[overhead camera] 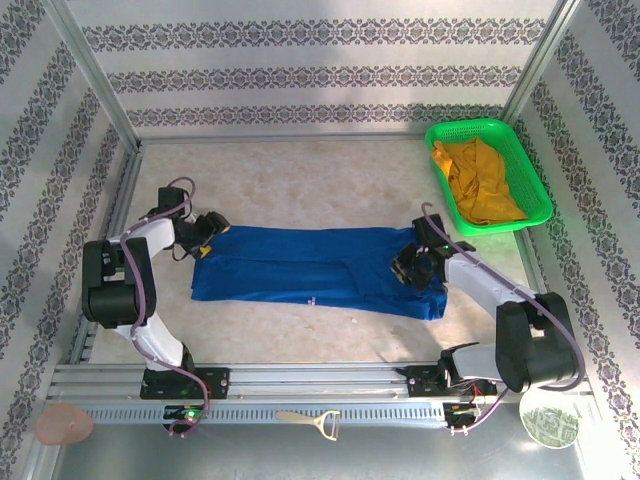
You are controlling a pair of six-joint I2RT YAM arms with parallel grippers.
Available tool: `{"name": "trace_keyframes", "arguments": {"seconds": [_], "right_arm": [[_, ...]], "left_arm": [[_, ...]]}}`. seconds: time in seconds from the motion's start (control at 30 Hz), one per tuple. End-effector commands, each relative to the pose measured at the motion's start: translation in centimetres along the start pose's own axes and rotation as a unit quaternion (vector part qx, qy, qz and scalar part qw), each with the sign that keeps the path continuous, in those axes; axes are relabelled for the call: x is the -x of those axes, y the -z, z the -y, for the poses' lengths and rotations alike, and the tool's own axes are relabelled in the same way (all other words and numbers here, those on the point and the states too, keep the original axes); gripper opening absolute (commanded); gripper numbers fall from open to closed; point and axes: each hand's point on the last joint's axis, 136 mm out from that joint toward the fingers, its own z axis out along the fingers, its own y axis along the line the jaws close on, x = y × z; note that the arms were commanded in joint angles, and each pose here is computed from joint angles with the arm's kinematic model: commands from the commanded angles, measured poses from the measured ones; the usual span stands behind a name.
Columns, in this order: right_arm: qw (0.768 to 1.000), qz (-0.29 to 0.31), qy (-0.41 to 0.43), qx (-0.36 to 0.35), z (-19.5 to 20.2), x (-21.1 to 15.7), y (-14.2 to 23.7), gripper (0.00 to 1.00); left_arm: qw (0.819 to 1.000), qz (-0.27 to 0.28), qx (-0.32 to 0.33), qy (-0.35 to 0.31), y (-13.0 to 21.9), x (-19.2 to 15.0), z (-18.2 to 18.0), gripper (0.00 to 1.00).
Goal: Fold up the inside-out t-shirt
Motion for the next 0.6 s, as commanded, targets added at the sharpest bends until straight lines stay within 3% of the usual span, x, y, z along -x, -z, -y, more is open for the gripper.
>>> {"name": "trace_keyframes", "arguments": {"seconds": [0.0,0.03,0.1,0.2,0.33,0.57], "right_arm": [[0.996,0.067,0.054,0.011,-2.2,3.6,3.6,0.24],[0.994,0.087,0.064,0.0,-2.2,4.9,4.3,0.29],[0.99,0.114,0.081,-0.023,-1.6,6.9,4.7,0.48],[0.99,0.105,0.082,-0.04,-0.4,9.0,3.6,0.68],[0.991,0.078,0.094,-0.058,0.5,10.1,2.4,0.79],[0.986,0.073,0.096,-0.112,3.1,11.6,1.6,0.88]], "left_arm": [[0.999,0.033,-0.018,-0.035,2.3,2.6,2.7,0.77],[0.998,0.04,-0.029,-0.041,3.1,3.0,3.9,0.77],[0.997,0.04,-0.048,-0.042,4.4,3.0,5.5,0.77],[0.996,0.032,-0.067,-0.043,5.2,2.0,7.0,0.77],[0.996,0.005,-0.079,-0.047,4.5,-0.6,7.7,0.77],[0.996,-0.034,-0.066,-0.047,1.4,-3.8,6.0,0.78]]}}
